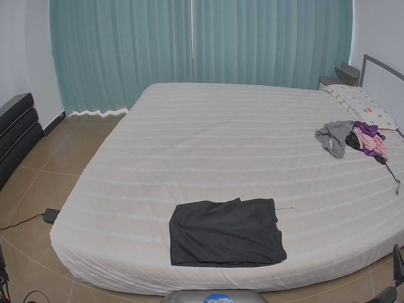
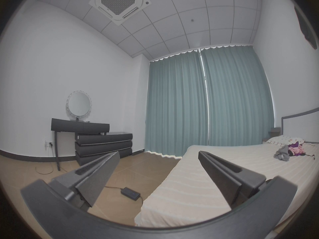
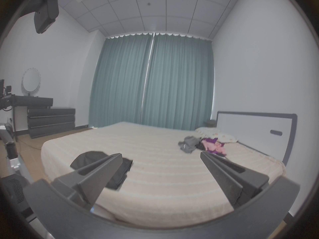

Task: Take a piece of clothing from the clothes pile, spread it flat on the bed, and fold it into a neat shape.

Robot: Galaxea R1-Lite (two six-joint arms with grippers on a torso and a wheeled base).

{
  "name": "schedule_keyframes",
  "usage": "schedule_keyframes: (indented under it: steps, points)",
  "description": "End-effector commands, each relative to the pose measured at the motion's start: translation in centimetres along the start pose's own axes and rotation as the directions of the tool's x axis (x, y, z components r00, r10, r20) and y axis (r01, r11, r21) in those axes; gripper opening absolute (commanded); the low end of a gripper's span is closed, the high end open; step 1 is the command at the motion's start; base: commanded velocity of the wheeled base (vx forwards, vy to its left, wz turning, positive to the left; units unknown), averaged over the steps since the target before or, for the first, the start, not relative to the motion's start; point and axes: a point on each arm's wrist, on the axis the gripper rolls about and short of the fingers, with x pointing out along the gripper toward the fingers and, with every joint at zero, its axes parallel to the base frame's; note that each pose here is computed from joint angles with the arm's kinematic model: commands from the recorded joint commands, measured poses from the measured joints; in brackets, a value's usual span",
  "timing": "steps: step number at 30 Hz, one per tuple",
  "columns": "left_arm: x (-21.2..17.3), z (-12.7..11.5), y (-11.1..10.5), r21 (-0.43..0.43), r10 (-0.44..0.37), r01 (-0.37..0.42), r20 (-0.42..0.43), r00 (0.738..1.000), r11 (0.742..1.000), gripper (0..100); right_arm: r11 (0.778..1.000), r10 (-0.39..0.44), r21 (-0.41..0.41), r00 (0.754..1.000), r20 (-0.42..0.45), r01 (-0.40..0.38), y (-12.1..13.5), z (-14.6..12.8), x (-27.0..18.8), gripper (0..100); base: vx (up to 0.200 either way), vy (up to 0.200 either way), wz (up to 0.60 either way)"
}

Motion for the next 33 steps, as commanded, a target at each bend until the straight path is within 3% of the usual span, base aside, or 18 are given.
schedule_keyframes:
  steps: [1, 3, 7, 8, 12, 16, 21, 27, 30, 33]
  points:
    - [0.3, -1.4, -0.3, -0.027, -0.056, 0.059, 0.084, 0.995, 0.998, 100, 0.997, -0.065, -0.023, 0.974, 0.218, 0.072, 0.1, -0.7, 0.7, 100, 0.000, 0.000, 0.00]
    - [0.4, -2.3, -0.5, -0.022, -0.075, 0.078, 0.100, 0.992, 0.997, 100, 0.992, -0.076, -0.075, 0.956, 0.282, 0.101, 0.2, -1.4, 1.2, 100, 0.000, 0.000, 0.00]
    - [0.5, -2.5, -0.6, -0.023, -0.113, 0.115, 0.085, 0.990, 0.993, 100, 0.991, -0.087, -0.075, 0.956, 0.281, 0.112, 0.2, -1.4, 1.2, 100, 0.000, 0.000, 0.00]
    - [0.4, -2.5, -0.7, -0.020, -0.160, 0.163, 0.083, 0.984, 0.986, 100, 0.991, -0.087, -0.075, 0.956, 0.281, 0.112, 0.2, -1.4, 1.2, 100, 0.000, 0.000, 0.00]
    - [0.4, -3.0, -0.9, -0.011, -0.253, 0.254, 0.041, 0.967, 0.967, 100, 0.993, -0.081, -0.062, 0.976, 0.202, 0.096, 0.3, -2.2, 1.4, 100, 0.000, 0.000, 0.00]
    - [0.4, -4.0, -1.0, 0.004, -0.295, 0.296, -0.059, 0.954, 0.955, 100, 0.992, -0.105, -0.062, 0.994, 0.030, 0.106, 0.4, -3.9, 1.6, 100, 0.000, 0.000, 0.00]
    - [0.3, -5.0, -1.0, -0.003, -0.302, 0.306, -0.155, 0.940, 0.952, 100, 0.992, -0.111, -0.056, 0.993, 0.031, 0.112, 0.4, -3.9, 1.6, 100, 0.000, 0.000, 0.00]
    - [0.2, -5.1, -1.2, -0.019, -0.364, 0.366, -0.157, 0.918, 0.930, 100, 0.984, -0.180, 0.024, 0.984, 0.019, 0.179, 0.2, -3.9, 1.6, 100, 0.000, 0.000, 0.00]
    - [0.2, -5.1, -1.2, -0.011, -0.384, 0.388, -0.164, 0.909, 0.922, 100, 0.976, -0.216, 0.020, 0.976, 0.015, 0.215, 0.2, -3.9, 1.6, 100, 0.000, 0.000, 0.00]
    - [0.2, -5.1, -1.2, -0.012, -0.390, 0.393, -0.164, 0.906, 0.919, 100, 0.979, -0.202, 0.019, 0.979, 0.017, 0.202, 0.2, -3.9, 1.6, 100, 0.000, 0.000, 0.00]
